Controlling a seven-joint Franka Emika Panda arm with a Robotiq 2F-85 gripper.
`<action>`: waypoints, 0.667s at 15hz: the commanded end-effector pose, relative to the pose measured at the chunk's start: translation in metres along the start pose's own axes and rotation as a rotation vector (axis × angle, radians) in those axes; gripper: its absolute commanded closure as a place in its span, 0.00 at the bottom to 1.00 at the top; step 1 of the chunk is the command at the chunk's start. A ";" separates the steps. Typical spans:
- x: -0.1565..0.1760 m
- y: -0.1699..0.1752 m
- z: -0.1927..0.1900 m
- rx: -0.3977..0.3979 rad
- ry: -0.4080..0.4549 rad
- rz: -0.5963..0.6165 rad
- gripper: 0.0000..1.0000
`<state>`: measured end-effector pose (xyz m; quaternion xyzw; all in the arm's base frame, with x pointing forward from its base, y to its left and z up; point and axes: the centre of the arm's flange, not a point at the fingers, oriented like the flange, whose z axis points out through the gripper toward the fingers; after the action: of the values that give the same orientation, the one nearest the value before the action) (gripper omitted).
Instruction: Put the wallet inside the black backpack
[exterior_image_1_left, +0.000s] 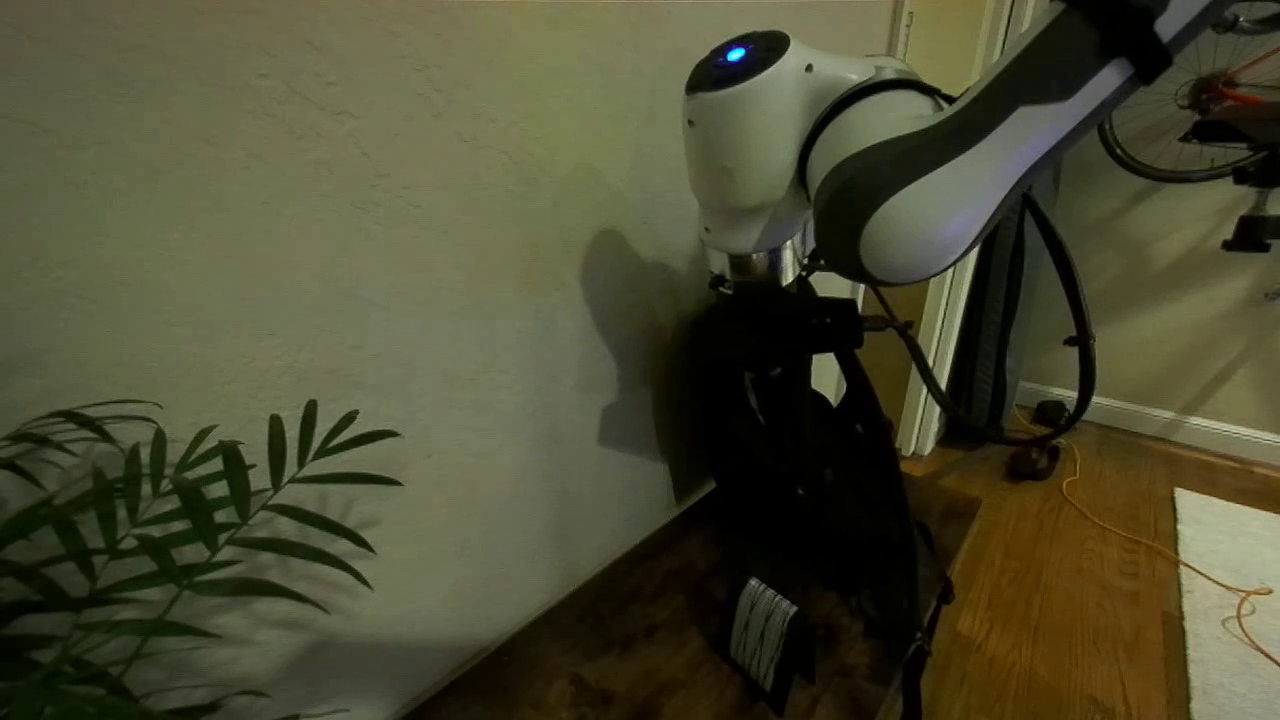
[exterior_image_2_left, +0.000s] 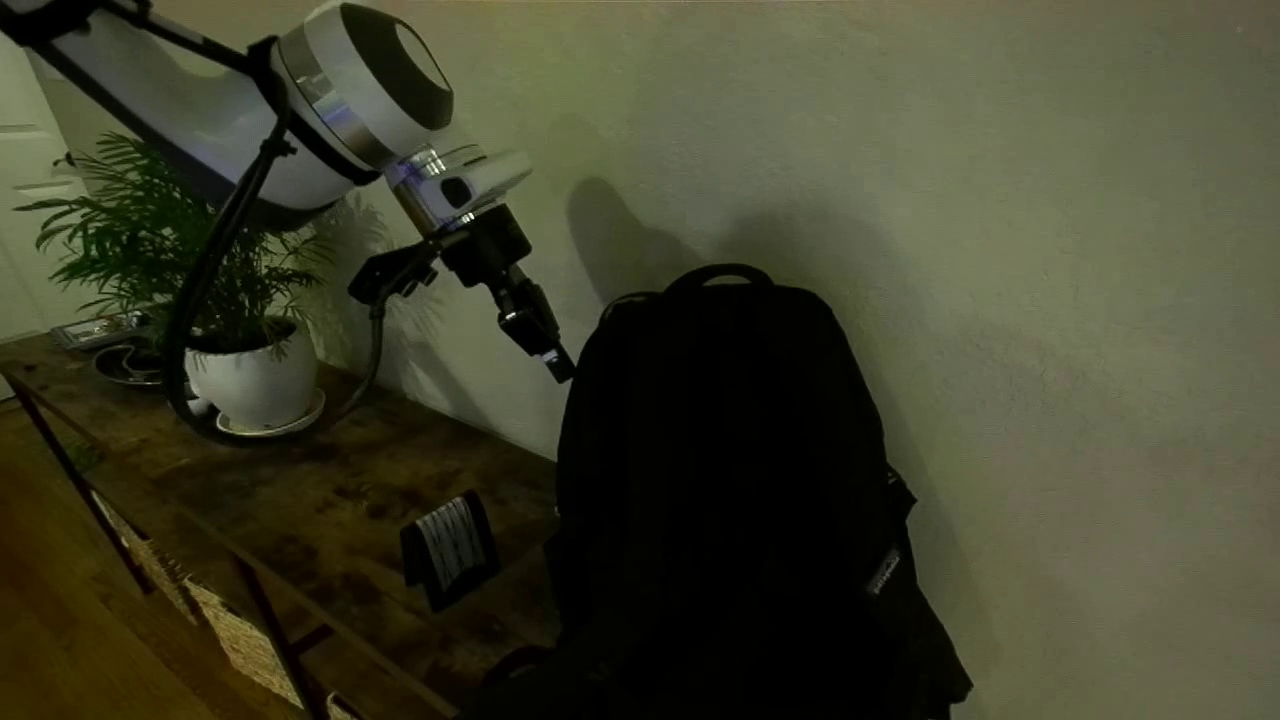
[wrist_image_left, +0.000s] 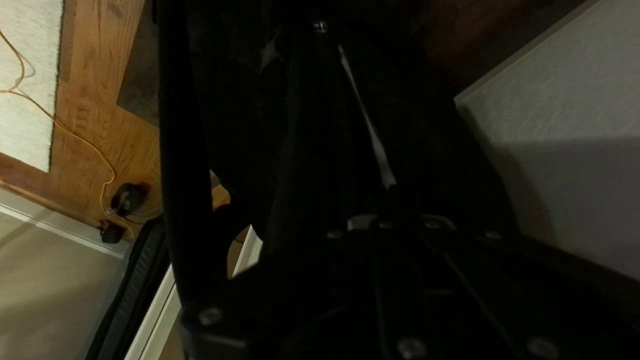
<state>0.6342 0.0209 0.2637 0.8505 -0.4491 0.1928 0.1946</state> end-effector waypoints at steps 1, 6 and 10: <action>-0.016 0.004 0.001 0.024 -0.075 -0.074 0.99; -0.035 -0.002 0.009 0.028 -0.169 -0.166 0.99; -0.047 -0.002 0.022 0.033 -0.233 -0.234 0.99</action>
<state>0.6223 0.0455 0.2294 0.9026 -0.3850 0.0960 0.1671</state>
